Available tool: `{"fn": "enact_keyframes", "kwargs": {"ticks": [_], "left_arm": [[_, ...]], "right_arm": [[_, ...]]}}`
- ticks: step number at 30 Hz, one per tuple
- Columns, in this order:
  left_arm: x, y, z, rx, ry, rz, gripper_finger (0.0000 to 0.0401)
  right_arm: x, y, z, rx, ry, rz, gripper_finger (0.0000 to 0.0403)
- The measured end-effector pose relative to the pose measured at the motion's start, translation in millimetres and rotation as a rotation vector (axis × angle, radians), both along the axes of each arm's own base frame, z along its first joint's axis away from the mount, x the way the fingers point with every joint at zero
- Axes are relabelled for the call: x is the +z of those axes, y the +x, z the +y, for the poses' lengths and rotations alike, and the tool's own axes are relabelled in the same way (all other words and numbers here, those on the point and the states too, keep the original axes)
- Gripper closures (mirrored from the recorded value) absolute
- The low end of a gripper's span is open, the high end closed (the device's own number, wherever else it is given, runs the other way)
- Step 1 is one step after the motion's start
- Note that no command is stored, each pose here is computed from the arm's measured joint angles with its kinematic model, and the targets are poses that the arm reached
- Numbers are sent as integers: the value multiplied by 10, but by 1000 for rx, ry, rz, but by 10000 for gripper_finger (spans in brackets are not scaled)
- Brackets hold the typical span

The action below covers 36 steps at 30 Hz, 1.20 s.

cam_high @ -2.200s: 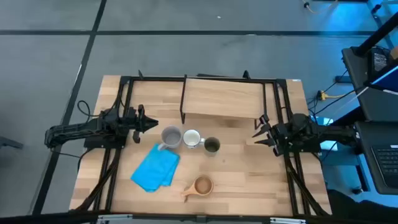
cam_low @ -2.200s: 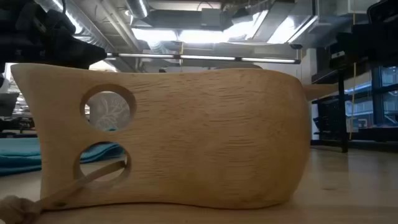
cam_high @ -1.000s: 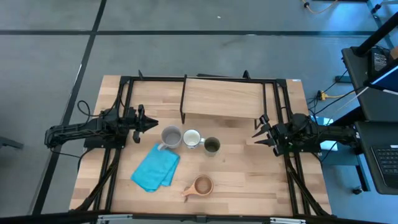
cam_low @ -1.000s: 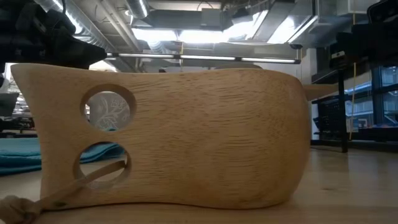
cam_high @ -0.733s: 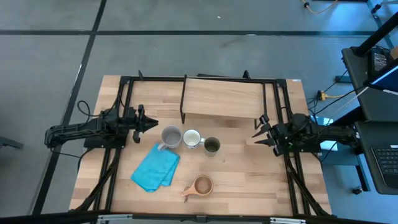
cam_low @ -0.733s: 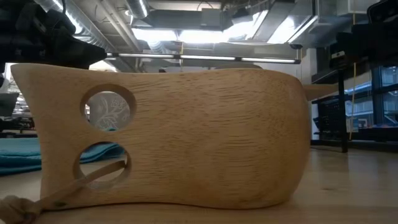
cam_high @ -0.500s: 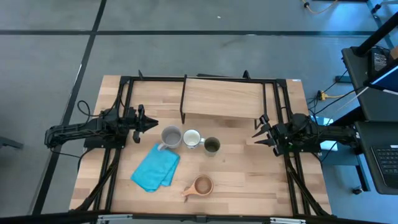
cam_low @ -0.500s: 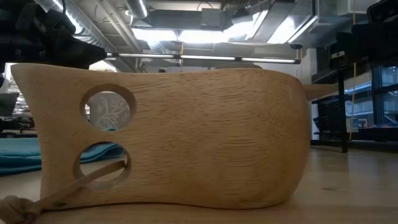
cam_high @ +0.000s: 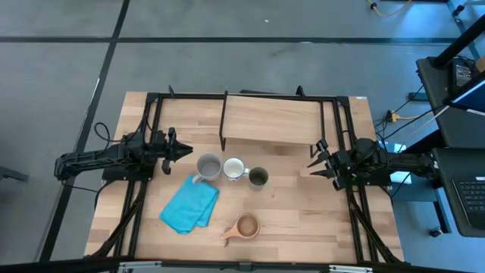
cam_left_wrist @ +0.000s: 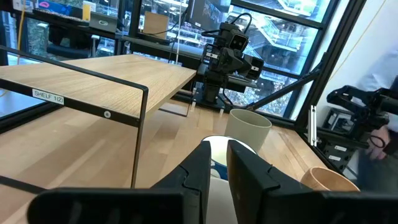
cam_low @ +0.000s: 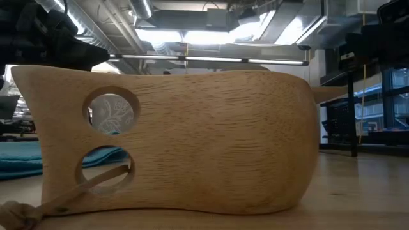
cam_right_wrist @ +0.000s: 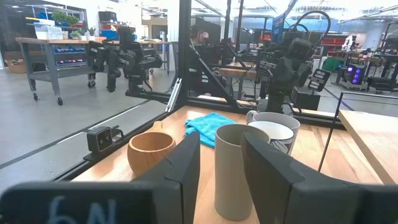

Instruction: Stack small to large cups/mugs on shelf

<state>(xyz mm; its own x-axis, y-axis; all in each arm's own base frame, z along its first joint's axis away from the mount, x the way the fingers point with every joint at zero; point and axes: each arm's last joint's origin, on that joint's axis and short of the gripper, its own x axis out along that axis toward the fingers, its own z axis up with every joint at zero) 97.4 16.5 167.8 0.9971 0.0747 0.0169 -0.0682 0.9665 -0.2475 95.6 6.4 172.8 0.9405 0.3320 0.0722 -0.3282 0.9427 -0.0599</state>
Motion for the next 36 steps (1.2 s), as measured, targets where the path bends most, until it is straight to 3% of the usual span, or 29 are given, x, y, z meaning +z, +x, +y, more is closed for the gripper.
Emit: {"fn": "enact_keyframes", "kwargs": {"ticks": [19, 23, 36], "left_arm": [[1, 0, 0, 0, 0, 0, 354], [0, 0, 0, 0, 0, 0, 354], [1, 0, 0, 0, 0, -1, 354]], "right_arm": [[0, 0, 0, 0, 0, 0, 283], [0, 0, 0, -7, -72, -25, 283], [-1, 0, -1, -9, -100, -35, 283]]}}
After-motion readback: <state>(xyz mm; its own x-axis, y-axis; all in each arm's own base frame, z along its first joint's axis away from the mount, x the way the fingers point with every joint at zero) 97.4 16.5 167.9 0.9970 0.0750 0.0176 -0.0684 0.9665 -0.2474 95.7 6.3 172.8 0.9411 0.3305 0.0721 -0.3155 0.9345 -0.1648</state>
